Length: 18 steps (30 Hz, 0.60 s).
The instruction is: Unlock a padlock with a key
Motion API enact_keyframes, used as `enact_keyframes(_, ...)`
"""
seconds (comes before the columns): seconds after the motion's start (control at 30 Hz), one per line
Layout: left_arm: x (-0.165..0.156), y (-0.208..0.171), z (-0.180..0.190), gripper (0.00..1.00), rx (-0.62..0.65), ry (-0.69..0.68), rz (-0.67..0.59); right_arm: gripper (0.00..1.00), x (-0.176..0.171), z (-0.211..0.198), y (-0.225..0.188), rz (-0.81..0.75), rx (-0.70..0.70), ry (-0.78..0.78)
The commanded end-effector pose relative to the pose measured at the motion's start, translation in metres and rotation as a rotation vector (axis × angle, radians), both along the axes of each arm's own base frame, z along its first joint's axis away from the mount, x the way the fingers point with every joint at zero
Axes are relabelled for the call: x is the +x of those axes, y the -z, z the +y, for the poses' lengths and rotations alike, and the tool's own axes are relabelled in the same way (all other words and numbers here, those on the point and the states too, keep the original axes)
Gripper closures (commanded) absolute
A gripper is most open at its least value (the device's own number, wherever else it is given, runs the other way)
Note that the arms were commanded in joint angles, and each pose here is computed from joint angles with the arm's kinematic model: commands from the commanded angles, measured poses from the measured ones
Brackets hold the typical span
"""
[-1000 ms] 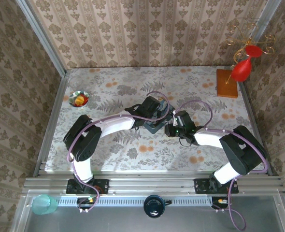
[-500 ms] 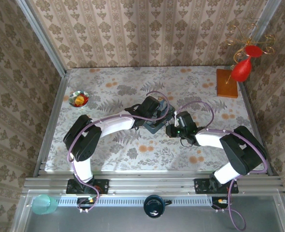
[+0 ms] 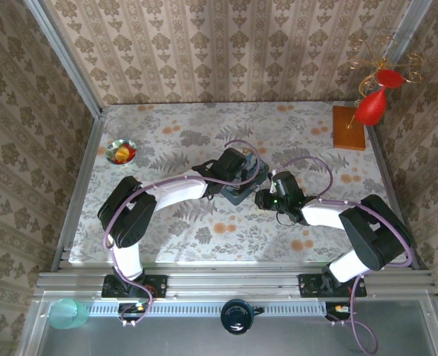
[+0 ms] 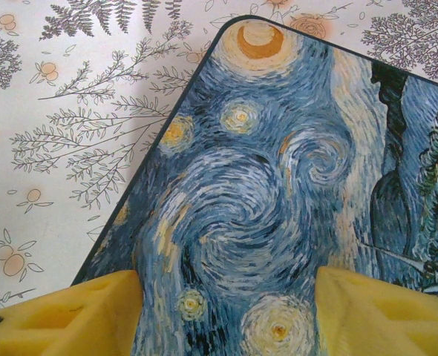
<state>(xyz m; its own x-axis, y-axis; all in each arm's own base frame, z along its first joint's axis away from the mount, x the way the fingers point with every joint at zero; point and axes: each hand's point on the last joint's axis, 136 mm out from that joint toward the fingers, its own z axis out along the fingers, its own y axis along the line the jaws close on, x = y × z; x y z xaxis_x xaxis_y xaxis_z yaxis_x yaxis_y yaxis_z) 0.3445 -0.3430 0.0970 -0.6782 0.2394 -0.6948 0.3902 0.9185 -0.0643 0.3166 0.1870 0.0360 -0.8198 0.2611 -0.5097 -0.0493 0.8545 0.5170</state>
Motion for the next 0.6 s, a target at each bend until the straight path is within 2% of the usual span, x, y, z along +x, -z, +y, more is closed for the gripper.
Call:
enact_keyframes(0.0, -0.028, 0.052, 0.018, 0.36, 0.117, -0.004, 0.154, 0.99, 0.007, -0.015, 0.003, 0.047, 0.078, 0.216)
enact_keyframes(0.2, -0.035, 0.052, 0.011, 0.36, 0.111, 0.003, 0.156, 1.0, 0.014, -0.01, -0.009, 0.03, 0.133, 0.302)
enact_keyframes(0.57, -0.037, 0.057, 0.018, 0.36, 0.124, -0.012, 0.157, 1.0, 0.024, 0.0, -0.014, 0.109, 0.054, 0.334)
